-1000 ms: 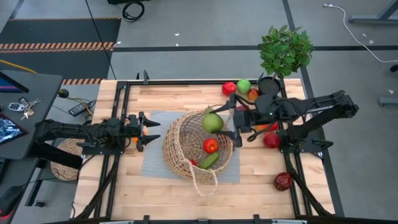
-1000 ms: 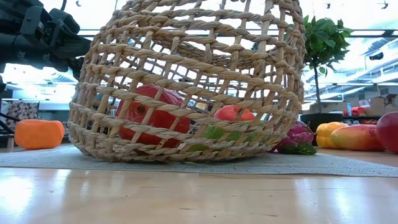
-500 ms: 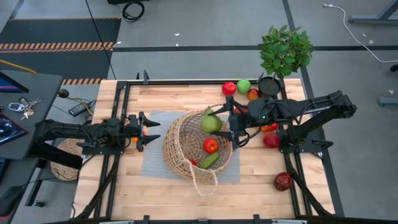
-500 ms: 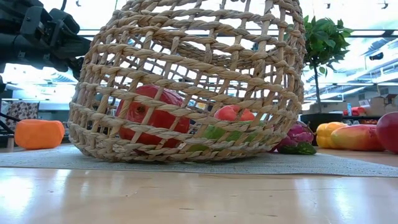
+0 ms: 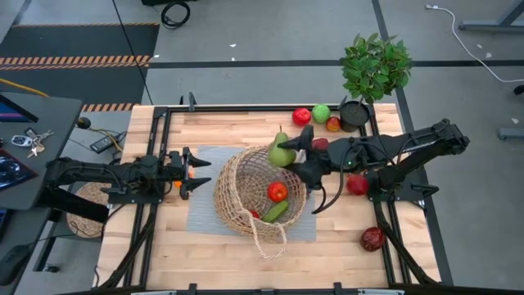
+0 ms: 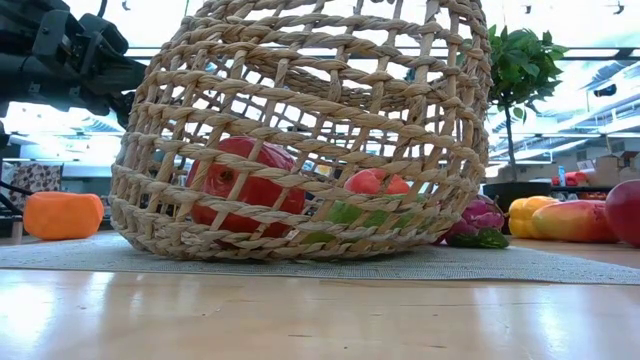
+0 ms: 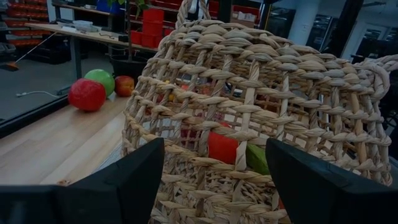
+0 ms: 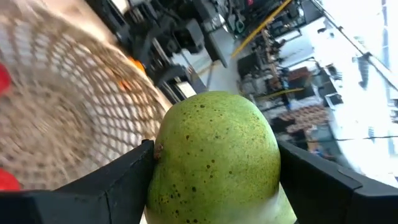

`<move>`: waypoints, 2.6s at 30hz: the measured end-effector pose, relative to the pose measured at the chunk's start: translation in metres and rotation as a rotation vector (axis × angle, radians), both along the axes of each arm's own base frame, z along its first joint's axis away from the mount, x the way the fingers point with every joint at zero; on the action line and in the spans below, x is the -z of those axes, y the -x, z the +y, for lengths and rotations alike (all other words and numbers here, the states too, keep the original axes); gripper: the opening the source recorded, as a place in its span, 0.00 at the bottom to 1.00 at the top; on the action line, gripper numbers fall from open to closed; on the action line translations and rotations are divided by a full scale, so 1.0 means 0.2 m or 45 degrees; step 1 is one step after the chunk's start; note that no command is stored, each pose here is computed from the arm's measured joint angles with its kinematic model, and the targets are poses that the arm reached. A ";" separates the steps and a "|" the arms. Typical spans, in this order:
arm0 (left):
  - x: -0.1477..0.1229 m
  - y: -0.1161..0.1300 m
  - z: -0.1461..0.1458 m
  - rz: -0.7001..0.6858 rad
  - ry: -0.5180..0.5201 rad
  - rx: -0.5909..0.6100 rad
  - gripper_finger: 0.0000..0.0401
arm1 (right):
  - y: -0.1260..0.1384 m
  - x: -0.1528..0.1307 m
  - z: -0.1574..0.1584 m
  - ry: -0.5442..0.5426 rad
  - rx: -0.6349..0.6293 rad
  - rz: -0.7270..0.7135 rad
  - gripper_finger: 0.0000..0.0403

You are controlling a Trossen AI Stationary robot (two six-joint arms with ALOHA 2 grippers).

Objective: Build produce basket
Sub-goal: Put the pear into the basket

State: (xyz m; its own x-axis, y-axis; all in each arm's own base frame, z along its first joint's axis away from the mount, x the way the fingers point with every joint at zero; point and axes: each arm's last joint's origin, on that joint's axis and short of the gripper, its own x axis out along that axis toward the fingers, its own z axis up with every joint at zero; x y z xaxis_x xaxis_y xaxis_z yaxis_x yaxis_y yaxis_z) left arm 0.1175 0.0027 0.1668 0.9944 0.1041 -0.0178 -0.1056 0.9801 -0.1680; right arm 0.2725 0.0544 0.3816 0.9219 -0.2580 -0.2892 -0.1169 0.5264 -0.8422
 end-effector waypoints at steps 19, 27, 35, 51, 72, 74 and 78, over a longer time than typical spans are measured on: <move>0.00 0.00 0.00 0.000 0.000 0.000 0.71 | -0.10 0.12 0.03 -0.228 0.100 0.063 0.80; 0.00 0.00 0.00 -0.001 0.000 0.000 0.71 | -0.23 0.23 0.07 -0.585 0.241 -0.022 0.80; 0.00 0.00 0.00 -0.001 0.000 0.000 0.71 | -0.31 0.35 0.09 -0.875 0.391 -0.049 0.80; 0.00 0.00 0.00 -0.001 0.000 0.000 0.71 | -0.32 0.33 0.07 -1.562 0.594 -0.251 0.81; 0.00 0.00 0.00 0.002 0.000 0.000 0.71 | -0.40 0.47 0.10 -1.703 0.528 0.016 0.81; 0.00 0.00 0.00 -0.001 0.000 0.000 0.71 | -0.42 0.51 0.12 -1.694 0.512 0.084 0.81; 0.00 0.00 0.00 0.001 0.000 0.000 0.71 | -0.43 0.60 0.14 -1.634 0.489 0.253 0.81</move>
State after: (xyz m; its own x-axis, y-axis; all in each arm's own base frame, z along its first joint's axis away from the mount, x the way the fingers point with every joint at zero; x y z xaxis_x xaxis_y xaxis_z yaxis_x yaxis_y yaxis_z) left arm 0.1175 0.0027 0.1668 0.9944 0.1043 -0.0183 -0.1059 0.9802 -0.1676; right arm 0.3592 0.0815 0.2624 0.7679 0.0627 -0.6375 0.1526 0.9487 0.2771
